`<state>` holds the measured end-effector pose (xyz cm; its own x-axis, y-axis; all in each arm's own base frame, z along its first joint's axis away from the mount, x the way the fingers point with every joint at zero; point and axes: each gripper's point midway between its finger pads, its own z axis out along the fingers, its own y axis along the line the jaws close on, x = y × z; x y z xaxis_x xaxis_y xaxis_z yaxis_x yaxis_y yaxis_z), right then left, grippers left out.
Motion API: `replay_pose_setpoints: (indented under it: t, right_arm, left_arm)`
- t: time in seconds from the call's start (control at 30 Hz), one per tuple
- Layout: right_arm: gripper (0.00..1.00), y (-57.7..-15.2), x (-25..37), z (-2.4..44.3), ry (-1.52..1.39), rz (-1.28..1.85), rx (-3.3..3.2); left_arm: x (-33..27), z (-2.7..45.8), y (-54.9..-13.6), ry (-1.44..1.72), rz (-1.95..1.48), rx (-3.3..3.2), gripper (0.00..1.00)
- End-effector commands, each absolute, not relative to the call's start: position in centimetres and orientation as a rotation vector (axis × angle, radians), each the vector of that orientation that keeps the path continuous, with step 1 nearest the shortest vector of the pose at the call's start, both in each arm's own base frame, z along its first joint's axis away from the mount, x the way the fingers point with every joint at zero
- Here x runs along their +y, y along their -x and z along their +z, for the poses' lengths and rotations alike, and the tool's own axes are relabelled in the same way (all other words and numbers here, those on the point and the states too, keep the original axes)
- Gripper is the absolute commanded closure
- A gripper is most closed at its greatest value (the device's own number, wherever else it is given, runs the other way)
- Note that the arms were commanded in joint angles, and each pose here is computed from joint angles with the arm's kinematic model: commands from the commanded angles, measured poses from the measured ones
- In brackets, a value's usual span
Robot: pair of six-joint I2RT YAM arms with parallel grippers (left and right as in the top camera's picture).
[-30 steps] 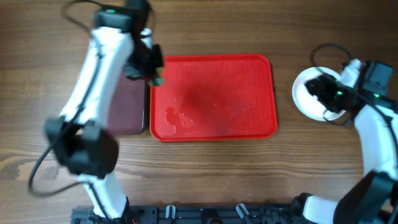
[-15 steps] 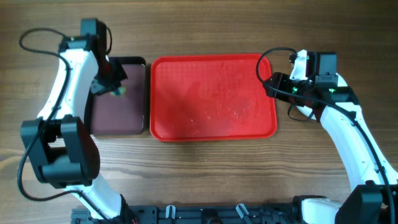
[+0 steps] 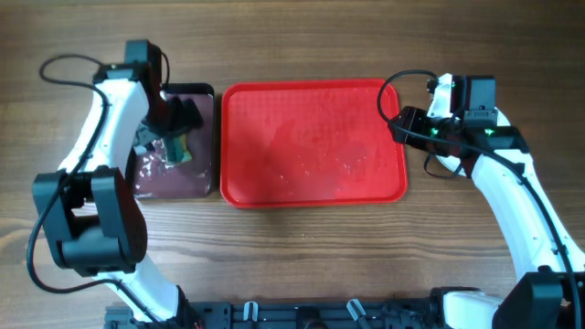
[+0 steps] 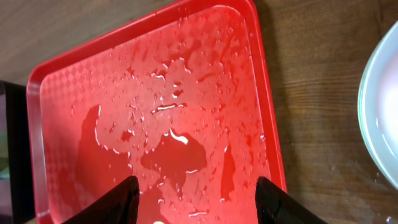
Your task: Clean dirty plates on tray and stack at the side
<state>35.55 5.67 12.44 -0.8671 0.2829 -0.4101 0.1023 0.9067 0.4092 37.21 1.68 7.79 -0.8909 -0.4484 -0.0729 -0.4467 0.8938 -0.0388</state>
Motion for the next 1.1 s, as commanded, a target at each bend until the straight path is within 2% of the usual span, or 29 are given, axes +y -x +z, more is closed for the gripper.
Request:
replay_pose_setpoints:
  t: [0.0, 0.13, 0.27, 0.3, 0.33, 0.37, 0.53, 0.7, 0.83, 1.07]
  right_arm:
    - [0.39, -36.5, 5.7, 17.2, -0.212, 0.506, 2.500]
    - [0.27, -35.2, 5.7, 21.4, -0.134, 0.483, 2.458]
    - [0.22, -33.0, 5.6, 25.0, -0.110, 0.479, 2.395]
    - [0.18, -32.4, 5.6, 25.9, -0.103, 0.477, 2.374]
    - [0.05, -31.6, 5.6, 27.3, -0.076, 0.468, 2.339]
    - [0.01, -30.6, 5.6, 28.6, -0.048, 0.457, 2.303]
    - [0.00, -25.8, 5.5, 33.4, -0.022, 0.454, 2.140]
    - [0.00, -23.0, 5.5, 35.9, -0.184, 0.559, 2.042]
    - [0.00, -23.2, 4.4, 35.9, -0.058, 0.391, 2.027]
    - [0.00, -24.5, 3.9, 35.3, 0.058, 0.275, 1.884]
  left_arm:
    - [1.2, 15.7, -39.2, 0.642, -0.094, 2.823, 0.00]
    - [-0.5, 22.6, -38.3, 0.549, -0.141, 2.689, 0.00]
    - [-1.9, 25.3, -37.2, 0.486, -0.170, 2.629, 0.00]
    - [-2.0, 25.4, -37.2, 0.486, -0.179, 2.626, 0.00]
    - [-2.0, 25.5, -37.2, 0.486, -0.178, 2.625, 0.00]
    - [-2.0, 25.4, -37.2, 0.486, -0.178, 2.626, 0.00]
    - [-2.0, 25.4, -37.2, 0.487, -0.177, 2.627, 0.00]
    - [-2.0, 25.4, -37.2, 0.487, -0.177, 2.627, 0.00]
    - [-2.0, 25.4, -37.2, 0.487, -0.177, 2.627, 0.00]
    - [-2.0, 25.4, -37.2, 0.487, -0.177, 2.627, 0.00]
